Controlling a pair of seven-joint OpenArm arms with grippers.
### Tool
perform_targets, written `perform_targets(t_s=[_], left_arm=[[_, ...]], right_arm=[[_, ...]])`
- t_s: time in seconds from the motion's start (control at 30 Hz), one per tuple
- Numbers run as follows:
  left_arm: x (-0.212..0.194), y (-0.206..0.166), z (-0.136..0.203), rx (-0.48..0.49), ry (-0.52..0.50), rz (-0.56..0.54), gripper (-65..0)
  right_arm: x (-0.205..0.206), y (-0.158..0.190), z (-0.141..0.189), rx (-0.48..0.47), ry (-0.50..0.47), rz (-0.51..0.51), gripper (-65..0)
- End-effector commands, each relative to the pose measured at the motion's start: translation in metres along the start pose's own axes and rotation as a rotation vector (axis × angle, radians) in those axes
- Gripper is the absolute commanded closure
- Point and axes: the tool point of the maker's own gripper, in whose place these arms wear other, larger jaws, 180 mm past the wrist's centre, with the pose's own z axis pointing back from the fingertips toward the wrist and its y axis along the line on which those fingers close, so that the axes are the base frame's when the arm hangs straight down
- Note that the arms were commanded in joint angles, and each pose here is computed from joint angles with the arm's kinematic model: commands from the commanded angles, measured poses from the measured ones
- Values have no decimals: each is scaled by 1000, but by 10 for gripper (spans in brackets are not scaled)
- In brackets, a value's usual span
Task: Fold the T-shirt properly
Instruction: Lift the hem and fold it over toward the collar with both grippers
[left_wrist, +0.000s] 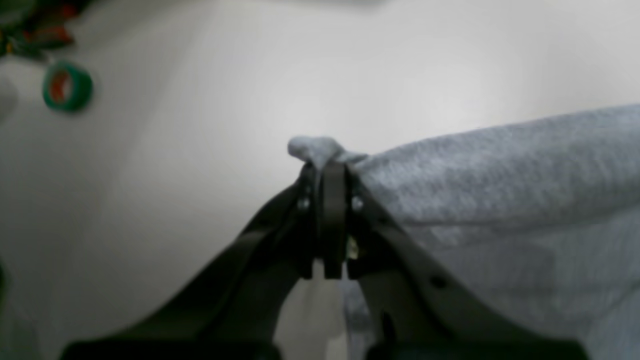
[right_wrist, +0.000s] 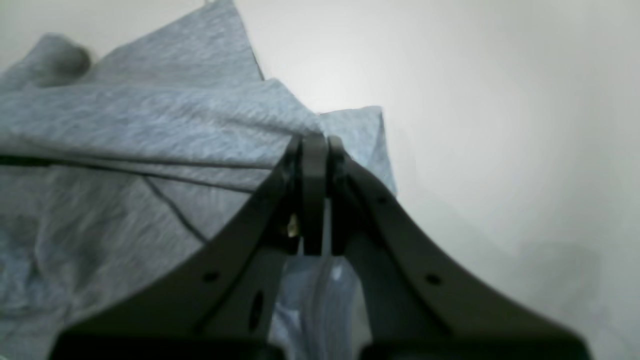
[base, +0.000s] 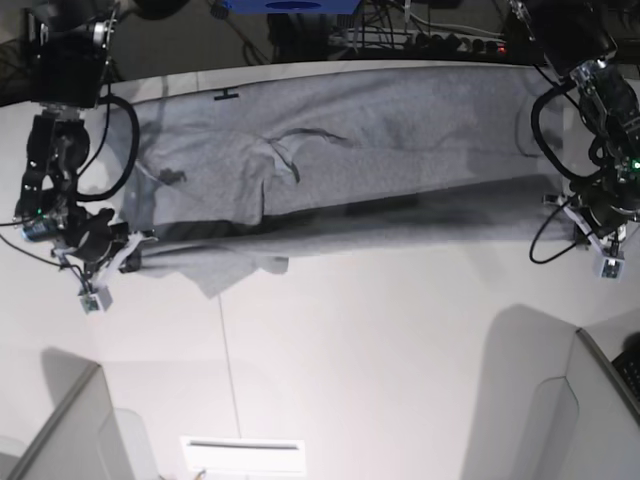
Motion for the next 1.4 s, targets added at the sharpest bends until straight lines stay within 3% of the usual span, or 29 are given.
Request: perform_targets(t_s=[0.0, 0.47, 0.73, 1.03, 1.37], left_arm=[[17, 11, 9, 39, -52, -17, 0], [-4, 6, 19, 47, -14, -66, 0], [-13, -8, 22, -35, -17, -61, 0], [-18, 11, 31, 9, -12, -55, 0], [-33, 6, 35, 3, 24, -81, 0]], right_arm=[[17, -10, 10, -27, -53, 2, 0], [-8, 7, 27, -24, -48, 19, 0], [-40, 19, 43, -25, -16, -19, 0], [-53, 42, 55, -2, -22, -12, 0], [-62, 48, 63, -4, -5, -20, 0]])
